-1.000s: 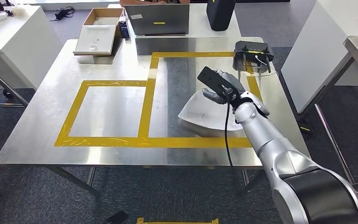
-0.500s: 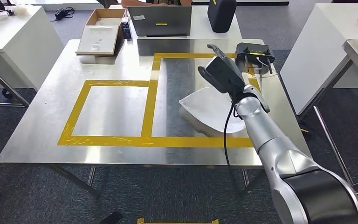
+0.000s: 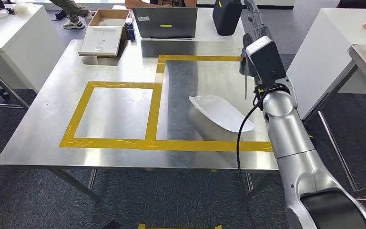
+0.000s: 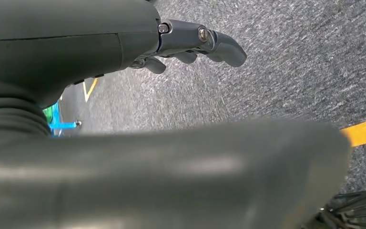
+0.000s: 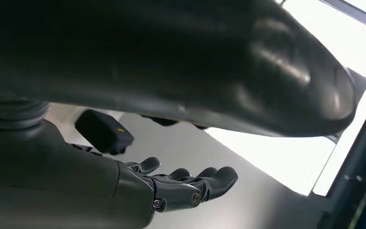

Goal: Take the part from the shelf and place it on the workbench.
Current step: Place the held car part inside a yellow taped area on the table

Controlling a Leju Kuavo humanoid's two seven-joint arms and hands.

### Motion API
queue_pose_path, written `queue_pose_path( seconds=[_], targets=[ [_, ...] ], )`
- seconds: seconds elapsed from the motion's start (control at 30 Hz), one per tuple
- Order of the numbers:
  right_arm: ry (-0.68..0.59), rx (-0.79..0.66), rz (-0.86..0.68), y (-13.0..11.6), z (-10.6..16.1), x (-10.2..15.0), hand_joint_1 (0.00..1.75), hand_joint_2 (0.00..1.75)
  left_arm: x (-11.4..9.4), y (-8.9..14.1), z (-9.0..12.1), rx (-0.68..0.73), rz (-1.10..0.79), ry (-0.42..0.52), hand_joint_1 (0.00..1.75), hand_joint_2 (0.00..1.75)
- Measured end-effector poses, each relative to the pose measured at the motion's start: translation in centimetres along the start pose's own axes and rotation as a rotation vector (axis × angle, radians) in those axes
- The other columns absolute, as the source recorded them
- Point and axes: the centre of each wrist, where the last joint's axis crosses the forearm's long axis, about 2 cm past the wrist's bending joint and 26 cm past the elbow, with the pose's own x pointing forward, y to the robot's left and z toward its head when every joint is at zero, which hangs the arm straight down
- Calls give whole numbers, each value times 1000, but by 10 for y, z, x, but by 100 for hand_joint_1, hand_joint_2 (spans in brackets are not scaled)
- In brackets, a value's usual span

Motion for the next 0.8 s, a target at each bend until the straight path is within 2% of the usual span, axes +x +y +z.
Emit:
queue_pose_path(
  seconds=[0.13,0.27,0.47,0.57,0.8],
  targets=[
    [-126,-125,1,-6,22,33,0,0,-10,-8,0,42,47,8,0,0],
    [-246,-247,55,-9,44,62,0,0,-20,-18,2,105,197,4,0,0],
    [-344,-401,-25,4,92,74,0,0,-22,-19,2,140,235,-6,0,0],
    [-338,-442,-65,11,116,77,0,0,-18,-17,2,134,303,2,0,0],
    [-196,-473,-145,34,168,73,0,0,-22,-18,2,122,422,42,0,0]
  ],
)
